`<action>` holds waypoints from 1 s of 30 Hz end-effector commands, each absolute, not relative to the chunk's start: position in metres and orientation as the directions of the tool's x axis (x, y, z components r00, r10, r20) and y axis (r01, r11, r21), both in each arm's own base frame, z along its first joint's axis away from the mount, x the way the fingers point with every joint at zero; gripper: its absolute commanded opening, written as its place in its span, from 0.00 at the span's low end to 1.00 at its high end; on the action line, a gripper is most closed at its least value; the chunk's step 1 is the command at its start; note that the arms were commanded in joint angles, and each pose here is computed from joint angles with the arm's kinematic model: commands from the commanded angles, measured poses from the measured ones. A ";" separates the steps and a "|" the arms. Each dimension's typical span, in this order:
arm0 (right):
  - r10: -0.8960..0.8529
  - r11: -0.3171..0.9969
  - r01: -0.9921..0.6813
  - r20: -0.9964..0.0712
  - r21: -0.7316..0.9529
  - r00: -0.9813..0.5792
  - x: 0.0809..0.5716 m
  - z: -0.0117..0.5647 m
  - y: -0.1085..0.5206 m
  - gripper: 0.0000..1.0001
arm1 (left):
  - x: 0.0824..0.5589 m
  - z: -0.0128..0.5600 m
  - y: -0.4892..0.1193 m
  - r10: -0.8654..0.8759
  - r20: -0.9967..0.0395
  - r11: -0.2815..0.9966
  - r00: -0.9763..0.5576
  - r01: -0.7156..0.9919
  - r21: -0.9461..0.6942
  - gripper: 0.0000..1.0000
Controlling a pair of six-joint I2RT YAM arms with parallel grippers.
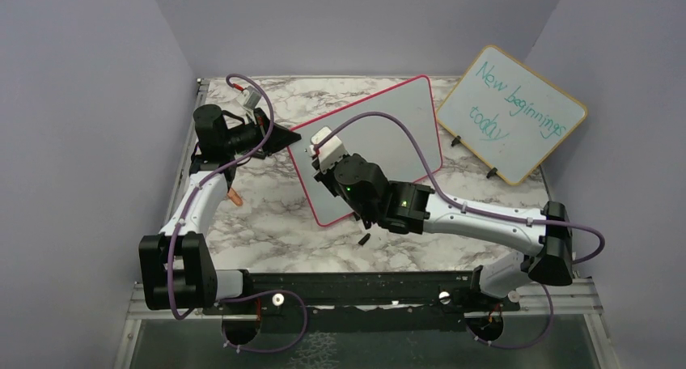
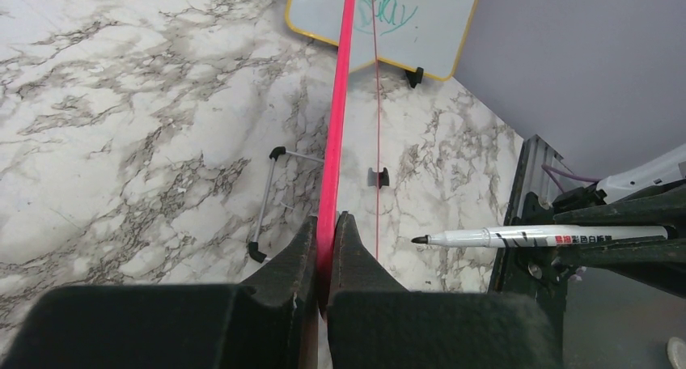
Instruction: Write a sentence on the whiteboard
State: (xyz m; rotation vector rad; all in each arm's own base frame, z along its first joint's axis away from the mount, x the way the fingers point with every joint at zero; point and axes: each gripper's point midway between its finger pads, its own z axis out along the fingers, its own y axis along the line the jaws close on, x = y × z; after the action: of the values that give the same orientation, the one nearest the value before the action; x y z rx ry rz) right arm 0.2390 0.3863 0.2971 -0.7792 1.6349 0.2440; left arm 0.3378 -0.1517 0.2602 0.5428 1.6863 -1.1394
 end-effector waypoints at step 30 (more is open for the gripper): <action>-0.330 0.797 -0.551 -0.942 -0.247 -0.056 0.253 0.295 0.414 0.01 | 0.333 0.229 -0.156 -0.093 -0.905 0.484 -0.416 0.775 -0.406 0.00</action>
State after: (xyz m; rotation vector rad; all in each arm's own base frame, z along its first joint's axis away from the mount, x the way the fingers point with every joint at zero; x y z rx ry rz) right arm 0.2514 0.4079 0.2823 -0.7590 1.6747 0.1905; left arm 0.3373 -0.1529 0.2612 0.5426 1.6856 -1.1348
